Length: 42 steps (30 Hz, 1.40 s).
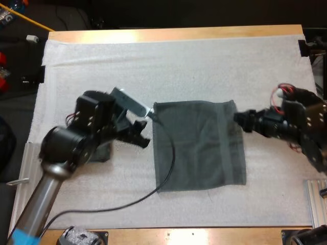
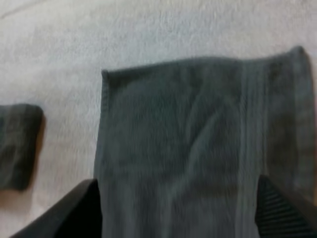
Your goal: Pick towel from pile, fold and stack
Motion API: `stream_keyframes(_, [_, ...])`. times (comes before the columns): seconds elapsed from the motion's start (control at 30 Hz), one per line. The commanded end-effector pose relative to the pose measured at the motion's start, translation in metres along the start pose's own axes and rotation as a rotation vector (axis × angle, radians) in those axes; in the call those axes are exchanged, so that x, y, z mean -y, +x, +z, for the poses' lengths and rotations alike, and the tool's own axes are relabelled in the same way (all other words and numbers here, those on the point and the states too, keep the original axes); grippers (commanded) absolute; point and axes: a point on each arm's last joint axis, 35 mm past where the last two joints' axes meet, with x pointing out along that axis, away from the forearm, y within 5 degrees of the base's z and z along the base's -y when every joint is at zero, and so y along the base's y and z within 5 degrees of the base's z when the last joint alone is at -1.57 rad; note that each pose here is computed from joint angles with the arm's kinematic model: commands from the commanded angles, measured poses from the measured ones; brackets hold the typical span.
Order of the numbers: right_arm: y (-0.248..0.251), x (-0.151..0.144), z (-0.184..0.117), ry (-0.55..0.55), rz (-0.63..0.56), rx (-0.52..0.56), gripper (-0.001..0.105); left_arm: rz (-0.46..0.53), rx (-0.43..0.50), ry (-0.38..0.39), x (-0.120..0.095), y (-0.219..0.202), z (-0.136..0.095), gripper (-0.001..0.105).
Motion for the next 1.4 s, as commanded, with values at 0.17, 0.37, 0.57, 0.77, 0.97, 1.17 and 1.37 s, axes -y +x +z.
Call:
stream_keyframes(0.17, [-0.052, -0.01, -0.03, 0.001, -0.033, -0.061, 0.063, -0.064, -0.007, -0.086, 0.006, -0.052, -0.028, 0.056])
stream_keyframes(0.37, [-0.088, -0.017, -0.059, 0.015, -0.044, -0.109, 0.063, -0.089, -0.062, -0.108, 0.009, -0.077, -0.056, 0.056])
stream_keyframes(0.57, [-0.11, -0.018, -0.082, 0.013, -0.097, -0.15, 0.063, -0.113, -0.093, -0.132, 0.009, -0.086, -0.084, 0.056])
stream_keyframes(0.77, [-0.096, -0.012, -0.095, 0.026, -0.096, -0.209, 0.063, -0.136, -0.151, -0.169, 0.006, -0.065, -0.105, 0.056])
stream_keyframes(0.97, [-0.053, 0.002, -0.111, 0.046, -0.093, -0.281, 0.063, -0.191, -0.17, -0.192, 0.005, -0.036, -0.114, 0.056])
stream_keyframes(1.17, [-0.005, 0.015, -0.117, 0.117, -0.034, -0.324, 0.063, -0.254, -0.146, -0.233, 0.005, -0.02, -0.117, 0.056])
stream_keyframes(1.37, [0.032, 0.025, -0.112, 0.141, -0.046, -0.403, 0.063, -0.255, -0.138, -0.234, 0.004, -0.014, -0.118, 0.056])
